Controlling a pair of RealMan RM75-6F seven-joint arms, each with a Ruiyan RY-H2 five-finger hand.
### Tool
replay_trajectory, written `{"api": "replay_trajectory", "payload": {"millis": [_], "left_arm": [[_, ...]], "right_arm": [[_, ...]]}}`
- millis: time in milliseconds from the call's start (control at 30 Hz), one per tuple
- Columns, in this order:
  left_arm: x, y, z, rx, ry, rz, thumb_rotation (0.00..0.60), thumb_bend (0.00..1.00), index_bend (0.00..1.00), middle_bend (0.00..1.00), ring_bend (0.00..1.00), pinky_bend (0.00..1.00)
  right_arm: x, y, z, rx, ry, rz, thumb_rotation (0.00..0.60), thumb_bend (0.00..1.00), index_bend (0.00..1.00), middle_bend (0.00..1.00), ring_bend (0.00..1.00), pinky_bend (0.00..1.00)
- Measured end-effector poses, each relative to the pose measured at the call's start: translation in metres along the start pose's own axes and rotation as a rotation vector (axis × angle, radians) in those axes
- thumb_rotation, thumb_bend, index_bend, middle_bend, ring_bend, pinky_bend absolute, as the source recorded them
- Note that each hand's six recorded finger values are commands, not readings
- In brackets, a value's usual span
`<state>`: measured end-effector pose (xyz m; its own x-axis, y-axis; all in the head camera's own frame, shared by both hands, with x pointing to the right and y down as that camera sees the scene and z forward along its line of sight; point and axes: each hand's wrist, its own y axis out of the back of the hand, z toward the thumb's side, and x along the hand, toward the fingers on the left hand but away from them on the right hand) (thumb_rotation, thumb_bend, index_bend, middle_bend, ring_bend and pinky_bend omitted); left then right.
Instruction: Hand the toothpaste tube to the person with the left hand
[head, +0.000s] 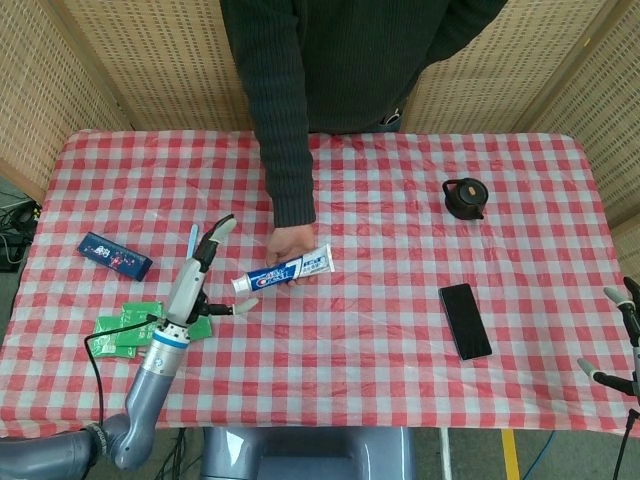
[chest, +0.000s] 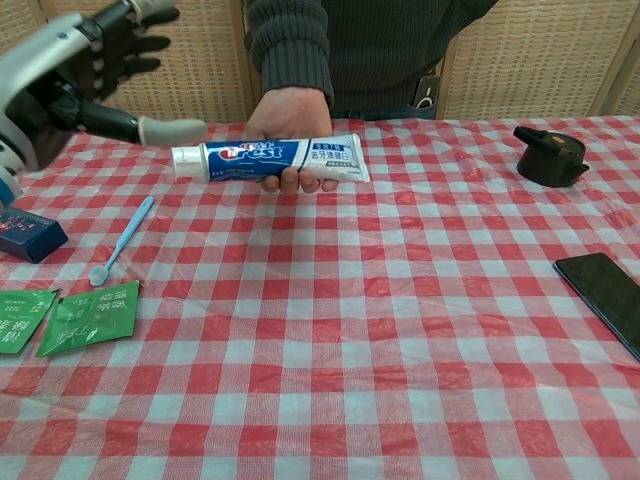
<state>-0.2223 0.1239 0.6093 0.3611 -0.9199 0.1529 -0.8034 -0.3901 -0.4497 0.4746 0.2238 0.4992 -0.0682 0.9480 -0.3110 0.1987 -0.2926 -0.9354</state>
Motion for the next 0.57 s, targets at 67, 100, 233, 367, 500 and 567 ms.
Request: {"api": "replay_trajectory", "payload": {"millis": [67,100,233,367,500,567], "left_arm": [[-0.003,0.017,0.005,0.031,-0.03,0.028,0.6,0.0,0.0,0.0,0.0,0.0],[-0.004,0.024,0.007,0.046,-0.036,0.036,0.6,0.0,0.0,0.0,0.0,0.0],[-0.014,0.063,0.008,0.153,-0.038,0.068,0.6,0.0,0.0,0.0,0.0,0.0],[-0.033,0.105,0.0,0.361,0.018,0.057,0.6,0.0,0.0,0.0,0.0,0.0],[-0.065,0.149,-0.014,0.625,0.144,0.014,0.6,0.0,0.0,0.0,0.0,0.0],[-0.09,0.169,-0.023,0.739,0.239,-0.008,0.6,0.0,0.0,0.0,0.0,0.0]], "right_arm": [[0.0,0.0,0.0,-0.001,0.002,0.0,0.6,0.0,0.16,0.0,0.0,0.0],[0.0,0.0,0.001,-0.001,0.002,0.0,0.6,0.0,0.16,0.0,0.0,0.0],[0.001,0.001,0.001,-0.004,0.006,0.0,0.6,0.0,0.16,0.0,0.0,0.0],[0.002,0.001,0.003,-0.006,0.011,0.0,0.6,0.0,0.16,0.0,0.0,0.0],[0.003,0.001,0.005,-0.005,0.016,0.0,0.6,0.0,0.16,0.0,0.0,0.0],[0.004,0.001,0.006,-0.003,0.02,-0.001,0.6,0.0,0.16,0.0,0.0,0.0]]}}
